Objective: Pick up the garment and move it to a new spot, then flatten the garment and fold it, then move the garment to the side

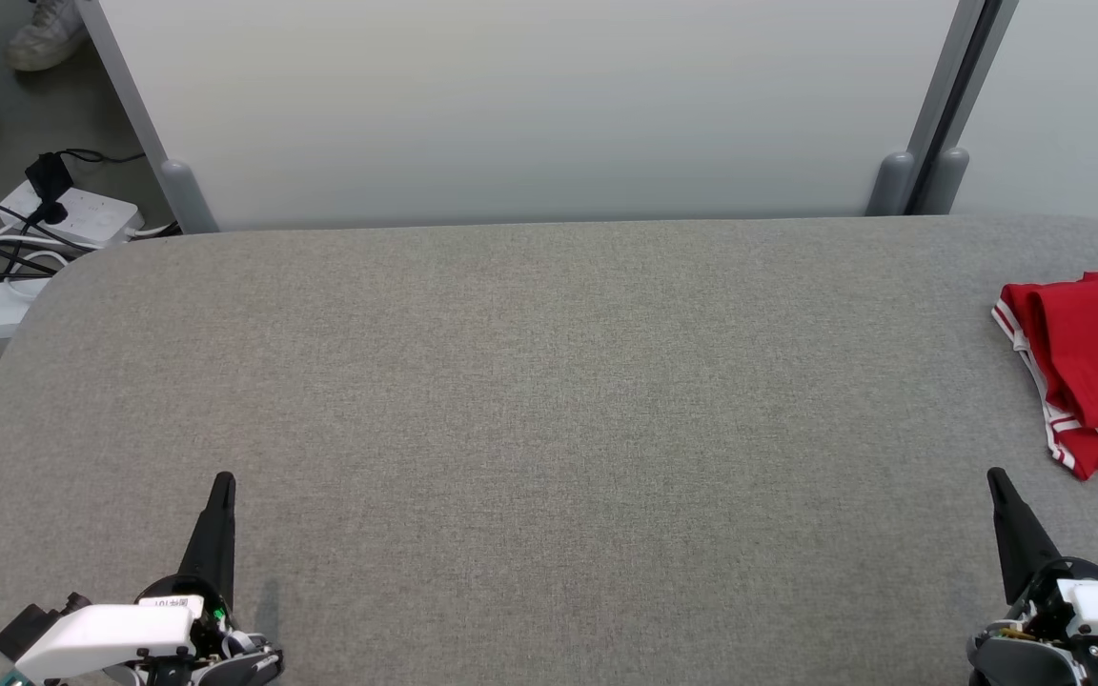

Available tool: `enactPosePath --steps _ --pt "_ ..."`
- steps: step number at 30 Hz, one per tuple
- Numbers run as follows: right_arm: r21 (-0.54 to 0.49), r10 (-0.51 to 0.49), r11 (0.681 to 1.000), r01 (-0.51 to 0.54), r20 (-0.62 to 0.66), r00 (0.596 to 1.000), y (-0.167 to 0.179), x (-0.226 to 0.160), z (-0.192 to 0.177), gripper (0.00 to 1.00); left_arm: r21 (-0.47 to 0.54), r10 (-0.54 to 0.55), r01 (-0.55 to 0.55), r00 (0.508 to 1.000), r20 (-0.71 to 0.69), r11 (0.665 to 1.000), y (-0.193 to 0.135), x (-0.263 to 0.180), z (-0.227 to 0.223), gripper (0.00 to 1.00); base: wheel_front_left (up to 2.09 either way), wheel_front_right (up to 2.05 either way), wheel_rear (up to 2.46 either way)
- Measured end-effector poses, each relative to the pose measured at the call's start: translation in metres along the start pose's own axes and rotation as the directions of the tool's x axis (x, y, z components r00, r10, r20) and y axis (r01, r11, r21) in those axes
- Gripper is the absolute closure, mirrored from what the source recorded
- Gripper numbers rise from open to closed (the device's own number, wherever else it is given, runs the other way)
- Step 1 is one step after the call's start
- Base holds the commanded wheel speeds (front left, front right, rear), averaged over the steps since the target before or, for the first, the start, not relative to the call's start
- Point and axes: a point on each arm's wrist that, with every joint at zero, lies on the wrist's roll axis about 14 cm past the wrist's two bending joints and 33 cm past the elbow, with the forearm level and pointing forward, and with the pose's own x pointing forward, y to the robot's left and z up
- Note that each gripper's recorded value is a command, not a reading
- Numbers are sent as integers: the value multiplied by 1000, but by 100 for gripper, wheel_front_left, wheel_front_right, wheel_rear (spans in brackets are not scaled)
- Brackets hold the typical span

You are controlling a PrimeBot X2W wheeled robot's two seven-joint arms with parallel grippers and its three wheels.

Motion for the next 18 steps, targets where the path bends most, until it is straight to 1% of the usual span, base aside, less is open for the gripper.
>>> enactPosePath --steps 18 --pt "0 0 1000 0 0 1000 0 0 0 100 0 0 0 1000 0 1000 0 0 0 100 0 0 0"
